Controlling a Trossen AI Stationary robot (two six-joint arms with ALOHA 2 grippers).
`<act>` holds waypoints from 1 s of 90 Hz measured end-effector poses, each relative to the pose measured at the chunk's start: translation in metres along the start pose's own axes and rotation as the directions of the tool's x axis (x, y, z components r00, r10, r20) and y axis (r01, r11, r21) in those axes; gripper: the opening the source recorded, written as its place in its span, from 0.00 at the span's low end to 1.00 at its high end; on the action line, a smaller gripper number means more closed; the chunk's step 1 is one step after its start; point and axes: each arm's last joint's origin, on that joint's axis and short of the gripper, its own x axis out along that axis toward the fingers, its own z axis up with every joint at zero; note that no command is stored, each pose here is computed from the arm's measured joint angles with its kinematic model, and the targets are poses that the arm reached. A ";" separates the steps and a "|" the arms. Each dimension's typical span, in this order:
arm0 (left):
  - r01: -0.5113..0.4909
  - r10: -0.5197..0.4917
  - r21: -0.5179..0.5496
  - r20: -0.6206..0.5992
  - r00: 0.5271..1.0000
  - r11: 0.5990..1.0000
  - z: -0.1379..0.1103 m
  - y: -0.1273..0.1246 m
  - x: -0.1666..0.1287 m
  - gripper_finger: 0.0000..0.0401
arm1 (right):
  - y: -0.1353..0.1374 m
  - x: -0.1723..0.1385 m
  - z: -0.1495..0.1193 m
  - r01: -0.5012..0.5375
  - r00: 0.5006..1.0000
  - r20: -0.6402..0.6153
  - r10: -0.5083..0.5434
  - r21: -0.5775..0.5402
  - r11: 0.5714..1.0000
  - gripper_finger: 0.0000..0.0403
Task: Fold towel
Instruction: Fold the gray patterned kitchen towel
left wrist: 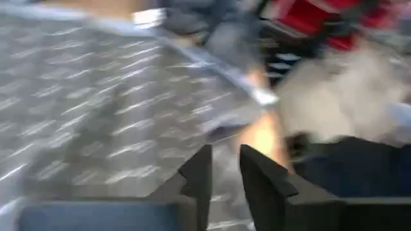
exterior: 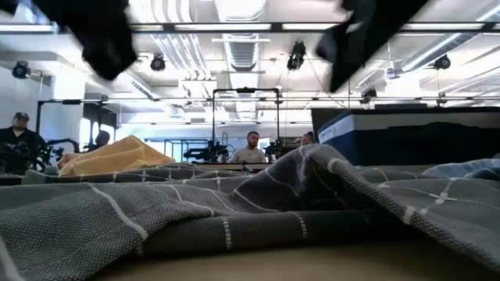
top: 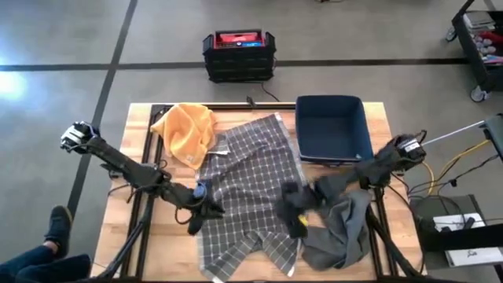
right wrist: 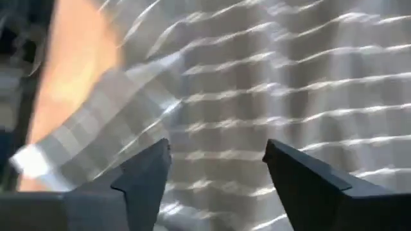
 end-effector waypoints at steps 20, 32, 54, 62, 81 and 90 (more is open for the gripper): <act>-0.196 0.222 0.110 -0.344 0.912 0.975 -0.004 -0.060 0.045 0.36 | 0.070 0.019 -0.030 0.050 0.999 -0.016 -0.052 -0.073 0.996 0.69; -0.217 0.237 0.096 -0.412 0.880 0.971 -0.020 -0.097 0.075 0.36 | 0.096 0.033 -0.033 0.035 0.999 -0.004 -0.036 -0.046 0.998 0.70; -0.211 0.214 0.058 -0.449 0.867 0.976 -0.046 -0.146 0.114 0.32 | 0.132 0.058 -0.024 -0.007 1.000 -0.001 0.007 -0.009 1.000 0.66; -0.191 0.198 0.061 -0.447 0.872 0.980 -0.051 -0.159 0.126 0.30 | 0.137 0.064 -0.022 -0.003 1.000 -0.006 0.003 0.035 0.999 0.64; -0.256 0.290 0.138 -0.513 0.808 0.957 -0.077 -0.160 0.147 0.29 | 0.146 0.076 -0.028 0.005 1.000 -0.028 -0.002 0.089 0.996 0.60; -0.280 0.316 0.149 -0.527 0.789 0.948 -0.087 -0.157 0.154 0.30 | 0.149 0.075 -0.029 -0.002 1.000 -0.023 0.004 0.113 0.994 0.59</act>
